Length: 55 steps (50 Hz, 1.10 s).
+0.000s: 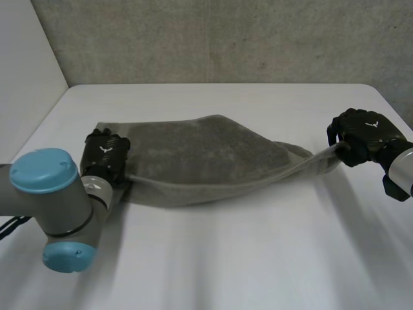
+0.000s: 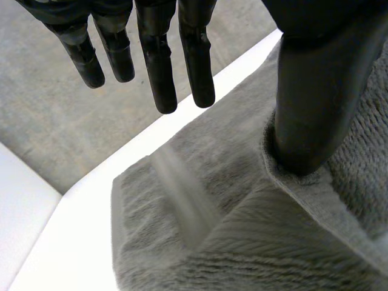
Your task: Fold the towel.
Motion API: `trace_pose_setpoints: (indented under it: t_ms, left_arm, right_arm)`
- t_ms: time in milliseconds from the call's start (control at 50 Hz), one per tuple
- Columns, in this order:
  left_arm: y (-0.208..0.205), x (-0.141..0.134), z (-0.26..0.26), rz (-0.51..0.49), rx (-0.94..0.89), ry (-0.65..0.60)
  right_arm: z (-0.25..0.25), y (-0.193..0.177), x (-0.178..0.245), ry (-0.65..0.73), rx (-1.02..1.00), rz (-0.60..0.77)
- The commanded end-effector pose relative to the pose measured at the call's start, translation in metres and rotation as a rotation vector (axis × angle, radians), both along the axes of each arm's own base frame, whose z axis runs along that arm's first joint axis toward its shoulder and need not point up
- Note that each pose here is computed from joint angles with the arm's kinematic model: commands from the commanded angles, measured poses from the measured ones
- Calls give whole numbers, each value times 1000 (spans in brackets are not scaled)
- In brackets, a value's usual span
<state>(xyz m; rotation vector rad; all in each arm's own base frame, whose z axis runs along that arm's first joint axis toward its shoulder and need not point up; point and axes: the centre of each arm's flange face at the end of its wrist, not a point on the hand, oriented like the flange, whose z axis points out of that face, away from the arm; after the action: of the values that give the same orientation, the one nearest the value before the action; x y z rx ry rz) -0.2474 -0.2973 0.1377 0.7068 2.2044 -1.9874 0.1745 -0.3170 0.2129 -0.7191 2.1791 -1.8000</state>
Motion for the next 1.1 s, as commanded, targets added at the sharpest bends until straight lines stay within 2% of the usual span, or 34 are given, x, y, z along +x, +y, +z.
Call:
trace_pose_setpoints:
  t_ms: [20,180,300,420,500,580,680,780,820,880,920,940,980,1000,1020,1040,1060,1080,1100]
  left_arm:
    - [-1,16,4,35,6,-5]
    - [4,23,3,45,22,-11]
    - [4,38,13,34,8,-62]
    - [12,44,37,-54,2,-84]
    - [26,44,53,-119,67,-80]
    - [25,48,55,-129,119,-81]
    - [2,53,48,-131,131,-112]
    - [-37,64,32,-119,118,-226]
    - [-60,62,25,-134,79,-291]
    - [-75,60,27,-131,45,-303]
    - [-100,45,48,-140,-60,-277]
    - [-100,45,48,-140,-61,-276]
    - [-117,24,97,-147,-229,-190]
    - [-117,23,97,-147,-230,-190]
    - [-122,16,130,-147,-328,-124]
    - [-122,16,130,-147,-329,-123]
    - [-123,12,166,-144,-431,-48]
    - [-118,12,206,-145,-535,32]
    - [-118,12,206,-145,-536,33]
  right_arm:
    - [5,-1,-3,-4,-14,-10]
    - [13,-1,-4,-16,-32,-16]
    - [15,-2,-5,-21,-32,-14]
    - [13,6,0,-30,22,37]
    - [20,11,3,-28,30,60]
    - [25,9,3,-24,21,62]
    - [27,-1,6,6,-9,79]
    - [24,-17,21,56,-42,124]
    - [23,-28,40,81,-77,169]
    - [31,-45,55,82,-145,184]
    - [42,-56,61,76,-209,176]
    - [43,-56,61,76,-210,176]
    - [86,-75,73,23,-404,139]
    - [86,-75,73,23,-405,139]
    - [115,-82,73,-34,-502,104]
    - [145,-84,70,-109,-589,69]
    - [146,-84,70,-110,-589,69]
    - [175,-81,67,-197,-659,57]
    - [175,-81,67,-198,-659,56]
